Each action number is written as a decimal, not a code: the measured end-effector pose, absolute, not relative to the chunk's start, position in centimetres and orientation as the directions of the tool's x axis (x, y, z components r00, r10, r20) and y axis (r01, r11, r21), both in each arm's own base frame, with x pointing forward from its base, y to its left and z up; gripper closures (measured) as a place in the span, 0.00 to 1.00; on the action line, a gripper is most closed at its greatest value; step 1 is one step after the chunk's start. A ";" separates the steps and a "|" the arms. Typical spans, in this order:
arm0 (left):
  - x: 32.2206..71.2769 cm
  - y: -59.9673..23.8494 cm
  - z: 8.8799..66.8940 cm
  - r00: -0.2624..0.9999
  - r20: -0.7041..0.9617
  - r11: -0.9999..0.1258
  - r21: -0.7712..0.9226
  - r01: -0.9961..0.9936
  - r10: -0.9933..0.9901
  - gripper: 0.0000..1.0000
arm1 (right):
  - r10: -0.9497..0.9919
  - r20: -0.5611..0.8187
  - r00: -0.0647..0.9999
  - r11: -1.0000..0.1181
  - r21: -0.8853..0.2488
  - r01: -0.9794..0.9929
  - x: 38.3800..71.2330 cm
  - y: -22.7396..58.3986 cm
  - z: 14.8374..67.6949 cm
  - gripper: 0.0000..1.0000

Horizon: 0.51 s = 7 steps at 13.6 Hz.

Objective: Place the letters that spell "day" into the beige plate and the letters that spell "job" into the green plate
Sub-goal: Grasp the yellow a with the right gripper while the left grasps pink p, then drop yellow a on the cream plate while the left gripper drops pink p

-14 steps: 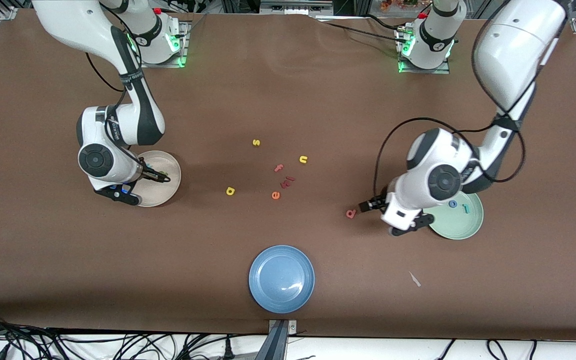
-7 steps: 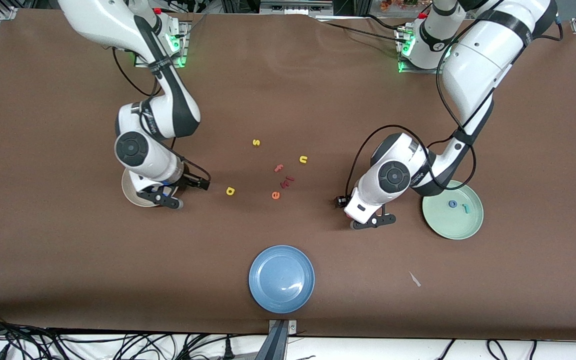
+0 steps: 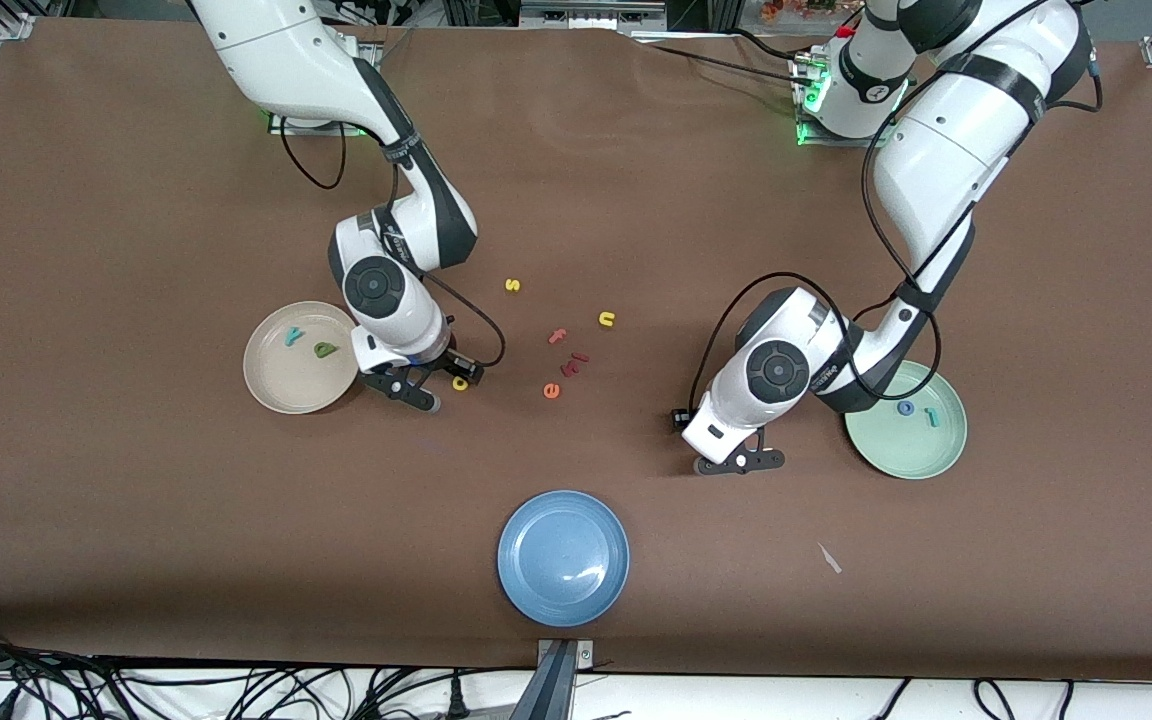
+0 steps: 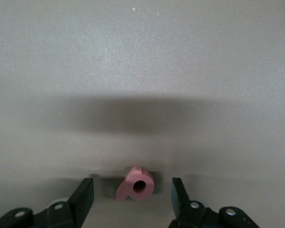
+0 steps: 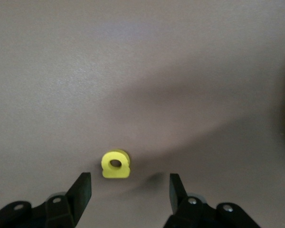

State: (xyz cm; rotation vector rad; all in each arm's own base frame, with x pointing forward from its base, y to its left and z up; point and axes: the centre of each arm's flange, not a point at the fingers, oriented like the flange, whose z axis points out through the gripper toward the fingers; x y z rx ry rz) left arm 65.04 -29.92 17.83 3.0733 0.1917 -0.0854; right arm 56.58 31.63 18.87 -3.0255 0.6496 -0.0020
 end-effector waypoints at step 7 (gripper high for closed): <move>64.3 -31.4 17.5 0.993 -0.061 -0.994 0.054 0.100 0.096 0.46 | -0.420 0.018 0.907 -0.906 -0.071 -0.418 57.0 32.1 18.5 0.27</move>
